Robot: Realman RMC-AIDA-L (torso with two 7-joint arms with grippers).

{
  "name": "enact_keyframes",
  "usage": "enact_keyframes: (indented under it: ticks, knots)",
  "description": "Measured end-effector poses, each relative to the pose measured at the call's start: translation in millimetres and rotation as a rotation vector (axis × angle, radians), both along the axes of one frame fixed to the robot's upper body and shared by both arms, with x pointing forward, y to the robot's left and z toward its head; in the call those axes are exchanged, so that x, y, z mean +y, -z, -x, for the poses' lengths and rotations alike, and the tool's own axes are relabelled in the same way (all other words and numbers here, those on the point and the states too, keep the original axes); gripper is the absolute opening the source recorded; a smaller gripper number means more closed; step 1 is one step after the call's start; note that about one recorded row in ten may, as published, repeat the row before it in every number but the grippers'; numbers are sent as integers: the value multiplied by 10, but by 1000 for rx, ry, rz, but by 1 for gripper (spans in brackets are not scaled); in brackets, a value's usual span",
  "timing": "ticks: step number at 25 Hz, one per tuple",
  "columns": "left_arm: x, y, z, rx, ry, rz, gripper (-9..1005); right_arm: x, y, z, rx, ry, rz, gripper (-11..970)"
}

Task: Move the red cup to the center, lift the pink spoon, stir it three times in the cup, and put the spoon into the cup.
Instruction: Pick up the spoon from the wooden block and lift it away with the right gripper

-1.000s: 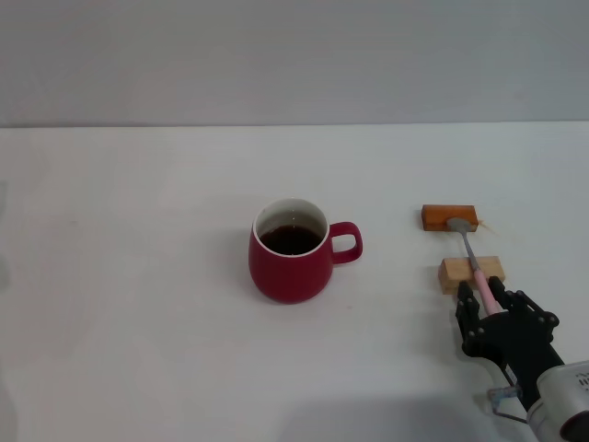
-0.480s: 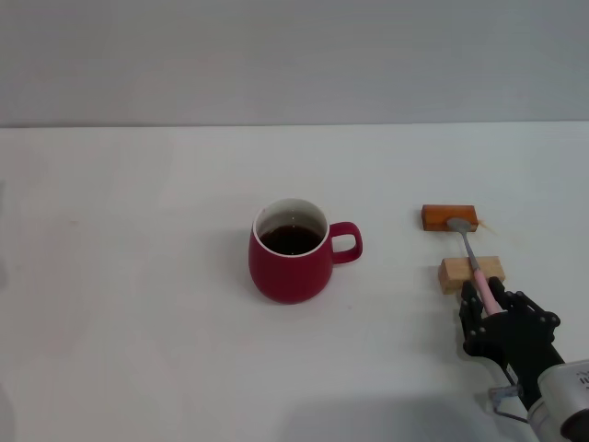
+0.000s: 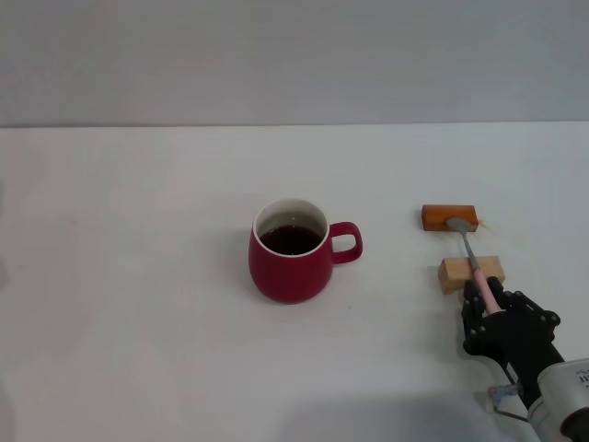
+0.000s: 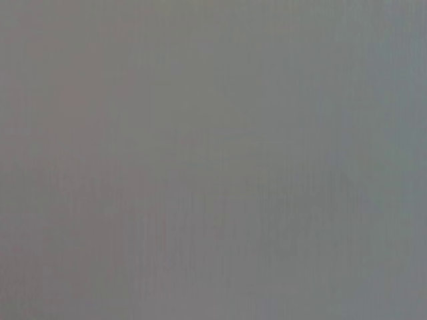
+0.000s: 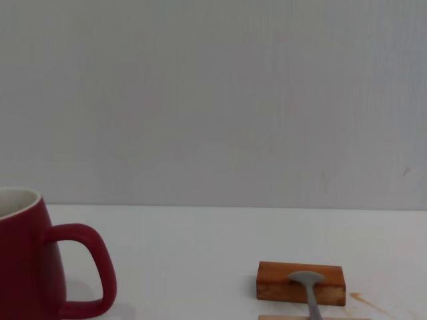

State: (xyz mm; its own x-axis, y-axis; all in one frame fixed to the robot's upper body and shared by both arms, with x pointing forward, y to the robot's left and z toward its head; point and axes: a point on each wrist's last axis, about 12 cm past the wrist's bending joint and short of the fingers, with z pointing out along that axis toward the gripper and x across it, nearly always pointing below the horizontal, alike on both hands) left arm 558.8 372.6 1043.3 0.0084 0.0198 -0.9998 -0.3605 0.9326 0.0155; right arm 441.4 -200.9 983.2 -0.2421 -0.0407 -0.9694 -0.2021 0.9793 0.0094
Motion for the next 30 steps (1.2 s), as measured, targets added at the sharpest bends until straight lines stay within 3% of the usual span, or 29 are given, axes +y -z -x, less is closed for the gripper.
enact_keyframes:
  ticks: [11, 30]
  knots:
    - [-11, 4, 0, 0, 1, 3, 829, -24, 5, -7, 0, 6, 5, 202]
    - [-35, 10, -3, 1, 5, 6, 829, -43, 10, -14, 0, 8, 15, 149]
